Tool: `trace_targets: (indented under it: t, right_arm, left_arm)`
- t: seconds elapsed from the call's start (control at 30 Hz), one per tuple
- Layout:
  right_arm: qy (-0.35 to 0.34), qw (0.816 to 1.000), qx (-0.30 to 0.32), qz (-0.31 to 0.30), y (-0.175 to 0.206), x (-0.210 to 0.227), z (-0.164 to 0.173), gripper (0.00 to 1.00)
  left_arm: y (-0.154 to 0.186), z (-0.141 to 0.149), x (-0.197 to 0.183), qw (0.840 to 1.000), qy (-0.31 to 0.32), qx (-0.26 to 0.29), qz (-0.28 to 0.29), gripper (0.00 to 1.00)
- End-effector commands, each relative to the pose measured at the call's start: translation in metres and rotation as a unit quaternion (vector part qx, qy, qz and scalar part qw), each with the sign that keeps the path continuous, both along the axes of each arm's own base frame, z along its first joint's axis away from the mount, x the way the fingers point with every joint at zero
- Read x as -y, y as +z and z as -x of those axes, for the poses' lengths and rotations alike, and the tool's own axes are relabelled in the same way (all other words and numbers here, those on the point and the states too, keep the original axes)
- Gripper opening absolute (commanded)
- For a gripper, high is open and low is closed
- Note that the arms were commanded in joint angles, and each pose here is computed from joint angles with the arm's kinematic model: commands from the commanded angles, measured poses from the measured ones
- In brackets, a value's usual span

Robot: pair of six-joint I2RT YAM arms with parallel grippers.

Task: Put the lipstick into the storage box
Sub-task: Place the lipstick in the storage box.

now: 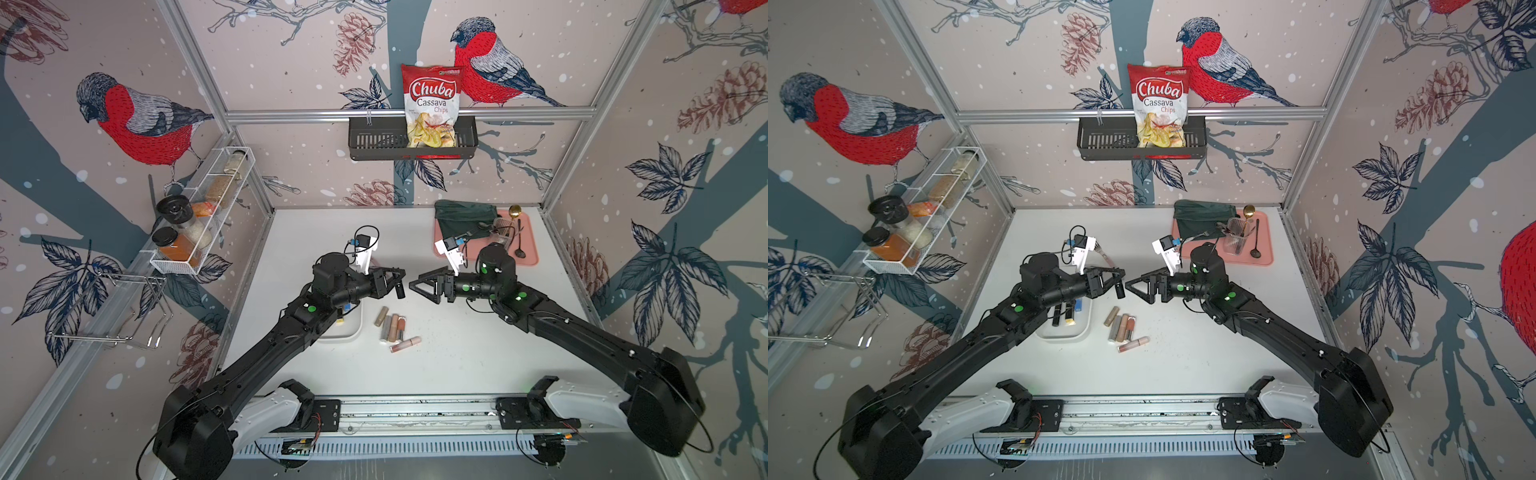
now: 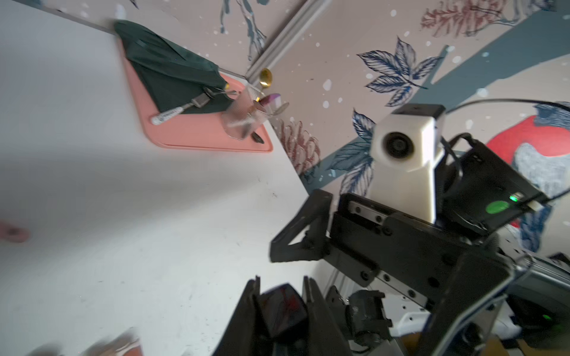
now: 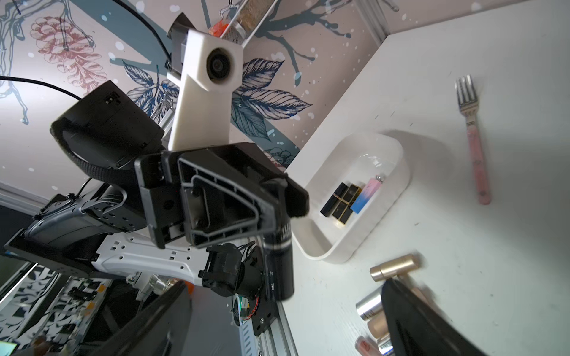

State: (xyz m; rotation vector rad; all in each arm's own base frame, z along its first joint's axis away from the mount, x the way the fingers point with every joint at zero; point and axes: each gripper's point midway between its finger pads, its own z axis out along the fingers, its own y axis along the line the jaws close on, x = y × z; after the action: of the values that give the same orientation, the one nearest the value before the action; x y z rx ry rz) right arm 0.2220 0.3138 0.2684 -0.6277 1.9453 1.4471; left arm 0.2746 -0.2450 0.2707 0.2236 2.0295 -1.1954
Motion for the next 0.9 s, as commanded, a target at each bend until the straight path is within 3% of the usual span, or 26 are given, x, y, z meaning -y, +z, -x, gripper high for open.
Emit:
trace_targets:
  t: [0.0, 0.1, 0.23, 0.37, 0.47, 0.63, 0.87]
  right_arm:
    - [-0.045, 0.999, 0.008, 0.018, -0.008, 0.016, -0.009, 1.0]
    - [-0.073, 0.997, 0.011, 0.037, -0.02, 0.027, -0.011, 1.0]
    - [-0.082, 0.995, -0.001, 0.059, -0.037, 0.032, -0.01, 1.0]
    - [-0.081, 0.994, -0.009, 0.068, -0.046, 0.03, -0.009, 1.0]
    - [-0.077, 0.994, -0.008, 0.076, -0.051, 0.026, -0.006, 1.0]
    - [-0.073, 0.993, -0.01, 0.091, -0.061, 0.021, -0.002, 1.0]
    - [-0.071, 0.992, -0.012, 0.103, -0.071, 0.015, 0.003, 1.0]
  left_arm:
    - [-0.044, -0.01, -0.051, 0.986, 0.077, -0.04, -0.144, 0.06]
    - [-0.061, -0.02, -0.094, 0.967, 0.126, -0.063, -0.214, 0.06]
    - [-0.085, -0.032, -0.138, 0.929, 0.172, -0.083, -0.316, 0.06]
    - [-0.116, -0.04, -0.151, 0.912, 0.178, -0.112, -0.352, 0.05]
    - [-0.139, -0.041, -0.15, 0.91, 0.173, -0.138, -0.351, 0.05]
    - [-0.168, -0.042, -0.132, 0.923, 0.15, -0.168, -0.312, 0.03]
    - [-0.178, -0.047, -0.119, 0.935, 0.141, -0.178, -0.274, 0.03]
